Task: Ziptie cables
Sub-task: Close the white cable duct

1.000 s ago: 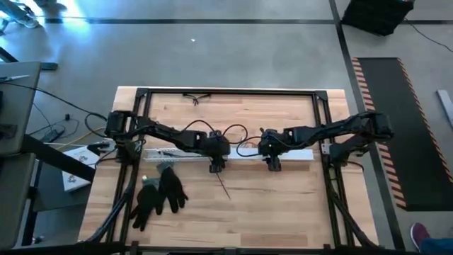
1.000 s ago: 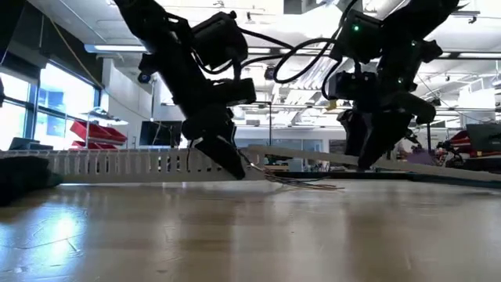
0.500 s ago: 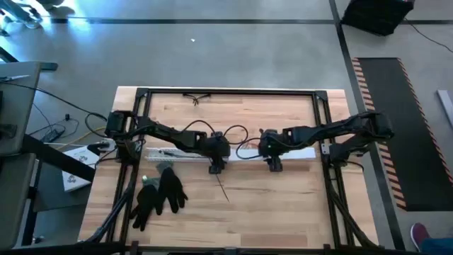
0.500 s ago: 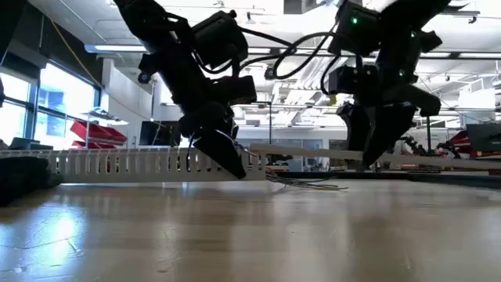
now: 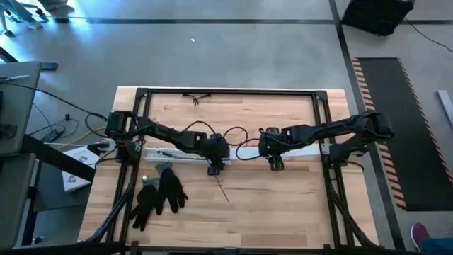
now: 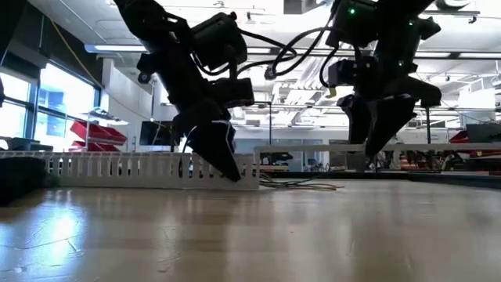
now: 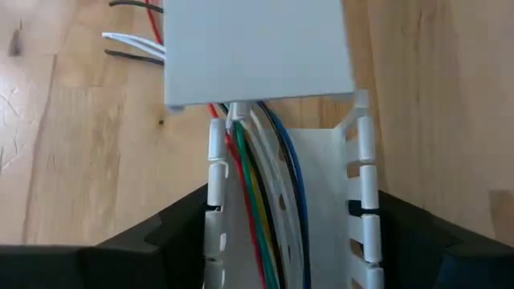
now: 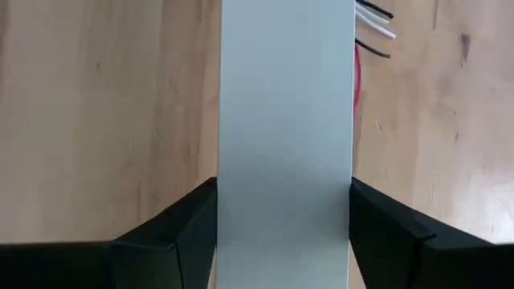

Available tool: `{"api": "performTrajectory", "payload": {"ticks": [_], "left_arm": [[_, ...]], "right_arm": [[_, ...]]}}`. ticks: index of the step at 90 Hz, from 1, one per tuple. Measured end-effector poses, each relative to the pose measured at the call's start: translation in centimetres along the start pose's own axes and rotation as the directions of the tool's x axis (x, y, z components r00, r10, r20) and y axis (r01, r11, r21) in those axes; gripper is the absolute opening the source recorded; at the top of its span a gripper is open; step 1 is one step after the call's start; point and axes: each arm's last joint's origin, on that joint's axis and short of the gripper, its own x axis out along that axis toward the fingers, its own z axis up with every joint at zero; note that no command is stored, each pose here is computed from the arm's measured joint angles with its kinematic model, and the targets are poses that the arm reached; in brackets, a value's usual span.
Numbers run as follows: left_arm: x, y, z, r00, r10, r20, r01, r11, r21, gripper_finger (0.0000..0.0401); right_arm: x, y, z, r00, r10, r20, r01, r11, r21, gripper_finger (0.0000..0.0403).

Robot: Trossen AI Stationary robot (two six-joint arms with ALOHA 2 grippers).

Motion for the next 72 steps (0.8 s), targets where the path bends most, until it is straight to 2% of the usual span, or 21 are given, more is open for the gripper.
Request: {"api": "performTrajectory", "payload": {"ticks": [17, 41, 55, 72], "left_arm": [[0.0, 0.0, 0.5, 0.999, -0.010, 0.050, 0.010, 1.000, -0.016, 0.0250], [0.0, 0.0, 0.4, 0.999, 0.019, 0.046, -0.018, 0.999, -0.039, 0.0250], [0.0, -0.1, 0.4, 0.998, 0.038, 0.044, -0.036, 0.999, -0.036, 0.0250], [0.0, -0.6, 0.3, 0.999, 0.042, 0.034, -0.041, 0.999, -0.018, 0.0250]], "right_arm": [[0.0, 0.3, 0.2, 0.999, 0.035, 0.020, -0.036, 0.999, 0.018, 0.0209], [0.0, 1.0, 0.2, 0.999, 0.044, 0.019, -0.044, 0.998, 0.034, 0.0209], [1.1, 1.0, 0.1, 0.999, 0.043, -0.031, -0.041, 0.997, 0.069, 0.0209], [1.4, 1.3, 0.5, 0.997, 0.049, -0.061, -0.047, 0.998, 0.039, 0.0209]]}}
